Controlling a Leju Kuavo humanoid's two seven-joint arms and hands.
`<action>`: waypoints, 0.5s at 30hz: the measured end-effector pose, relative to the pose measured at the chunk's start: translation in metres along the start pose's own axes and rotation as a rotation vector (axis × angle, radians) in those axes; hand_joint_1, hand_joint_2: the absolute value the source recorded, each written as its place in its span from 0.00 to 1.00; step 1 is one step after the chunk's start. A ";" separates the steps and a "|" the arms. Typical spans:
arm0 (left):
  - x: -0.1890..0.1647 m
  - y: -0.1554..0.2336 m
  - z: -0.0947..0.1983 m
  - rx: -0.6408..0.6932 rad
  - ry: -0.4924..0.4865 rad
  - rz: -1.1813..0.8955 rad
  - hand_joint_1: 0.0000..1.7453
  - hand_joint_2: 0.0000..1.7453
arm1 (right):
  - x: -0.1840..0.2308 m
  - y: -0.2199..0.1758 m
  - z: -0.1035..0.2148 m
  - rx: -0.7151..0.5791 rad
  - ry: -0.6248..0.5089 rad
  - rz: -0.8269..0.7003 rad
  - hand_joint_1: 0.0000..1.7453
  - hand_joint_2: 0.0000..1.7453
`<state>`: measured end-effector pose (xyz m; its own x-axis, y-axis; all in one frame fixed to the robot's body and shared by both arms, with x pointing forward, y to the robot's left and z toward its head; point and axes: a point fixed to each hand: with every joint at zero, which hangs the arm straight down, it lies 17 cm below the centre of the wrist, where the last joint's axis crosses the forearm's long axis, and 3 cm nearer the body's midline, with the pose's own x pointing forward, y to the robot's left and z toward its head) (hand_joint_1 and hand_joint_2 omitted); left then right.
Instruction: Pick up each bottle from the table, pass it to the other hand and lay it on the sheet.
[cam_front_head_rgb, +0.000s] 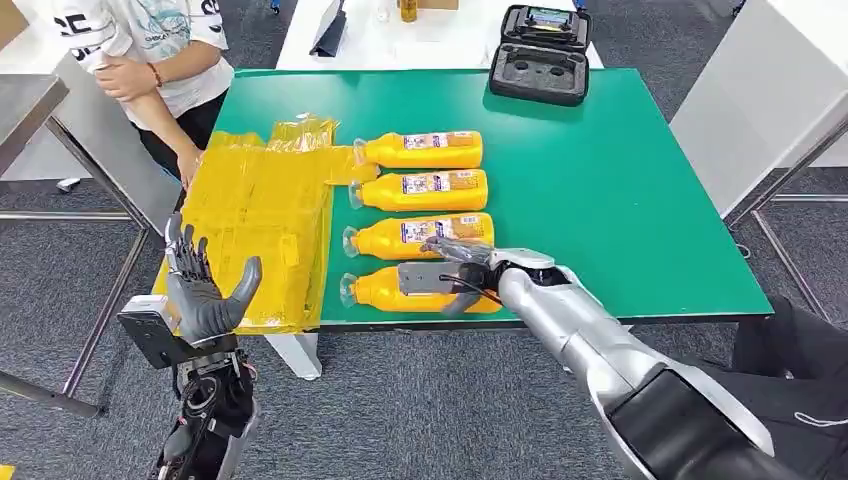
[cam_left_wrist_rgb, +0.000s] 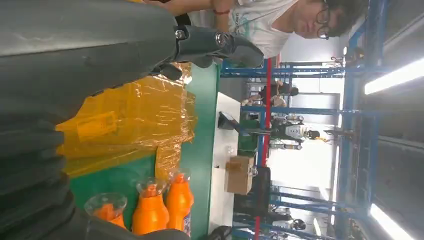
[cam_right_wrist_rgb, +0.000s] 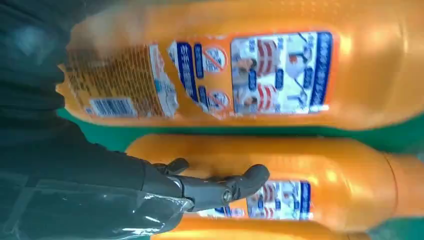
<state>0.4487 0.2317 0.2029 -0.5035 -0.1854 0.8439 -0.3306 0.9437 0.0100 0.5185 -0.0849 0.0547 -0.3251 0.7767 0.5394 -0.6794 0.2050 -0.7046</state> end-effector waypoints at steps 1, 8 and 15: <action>0.000 0.000 0.000 0.002 0.001 0.002 0.00 1.00 | -0.001 0.001 0.000 0.002 0.001 0.000 0.00 1.00; -0.001 0.000 0.000 0.001 0.004 0.006 0.00 1.00 | -0.006 0.006 0.002 0.011 0.014 0.009 0.00 1.00; -0.002 0.000 0.001 0.001 0.011 0.013 0.00 1.00 | -0.015 0.017 0.003 0.027 0.035 0.009 0.00 1.00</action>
<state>0.4491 0.2319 0.2010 -0.4988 -0.1697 0.8499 -0.3245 0.9459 -0.0016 0.5099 -0.0955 0.0361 -0.3087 0.7988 0.5163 -0.6940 0.1820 -0.6965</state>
